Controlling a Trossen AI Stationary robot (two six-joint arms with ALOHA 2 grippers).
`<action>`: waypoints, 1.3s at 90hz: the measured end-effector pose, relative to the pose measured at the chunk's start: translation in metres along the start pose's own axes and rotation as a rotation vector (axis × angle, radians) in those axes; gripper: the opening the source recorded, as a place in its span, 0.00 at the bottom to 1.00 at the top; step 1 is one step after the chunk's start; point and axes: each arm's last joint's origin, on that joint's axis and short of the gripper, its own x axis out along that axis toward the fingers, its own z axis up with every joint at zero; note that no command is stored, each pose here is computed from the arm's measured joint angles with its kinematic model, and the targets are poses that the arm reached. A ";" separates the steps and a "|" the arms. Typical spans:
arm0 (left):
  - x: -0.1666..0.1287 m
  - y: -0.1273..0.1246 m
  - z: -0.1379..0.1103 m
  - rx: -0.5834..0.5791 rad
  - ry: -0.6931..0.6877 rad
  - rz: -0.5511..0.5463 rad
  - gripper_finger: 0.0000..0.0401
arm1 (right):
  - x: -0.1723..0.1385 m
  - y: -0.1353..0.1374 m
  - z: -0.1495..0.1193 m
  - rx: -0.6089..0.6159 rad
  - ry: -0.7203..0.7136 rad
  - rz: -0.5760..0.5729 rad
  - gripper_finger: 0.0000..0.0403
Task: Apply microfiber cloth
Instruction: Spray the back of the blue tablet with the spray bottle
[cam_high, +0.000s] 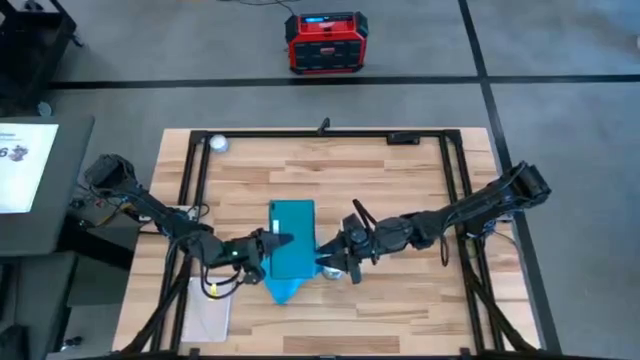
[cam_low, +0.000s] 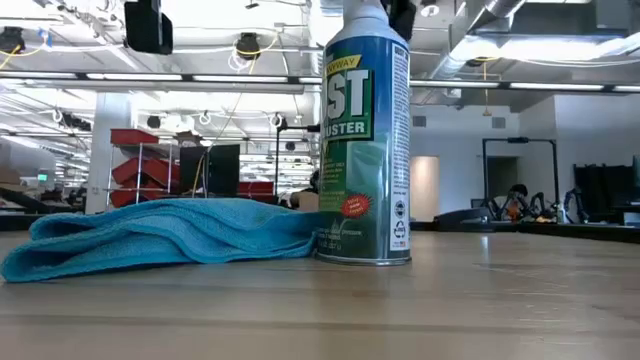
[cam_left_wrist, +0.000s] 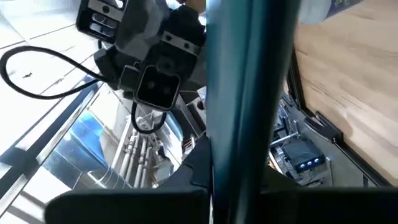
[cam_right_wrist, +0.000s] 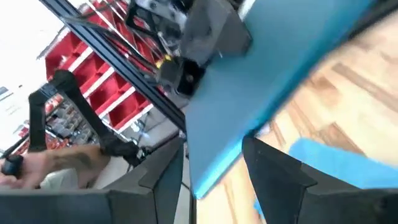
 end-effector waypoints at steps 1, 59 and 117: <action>0.000 0.000 0.000 -0.001 0.001 0.000 0.00 | 0.000 0.000 0.000 0.002 0.005 -0.001 0.41; 0.000 0.000 0.000 0.000 0.004 -0.002 0.00 | 0.000 -0.013 0.026 -0.054 -0.121 0.002 0.41; 0.000 0.000 0.000 0.030 0.009 -0.006 0.00 | 0.032 -0.040 0.022 -0.036 -0.172 0.158 0.09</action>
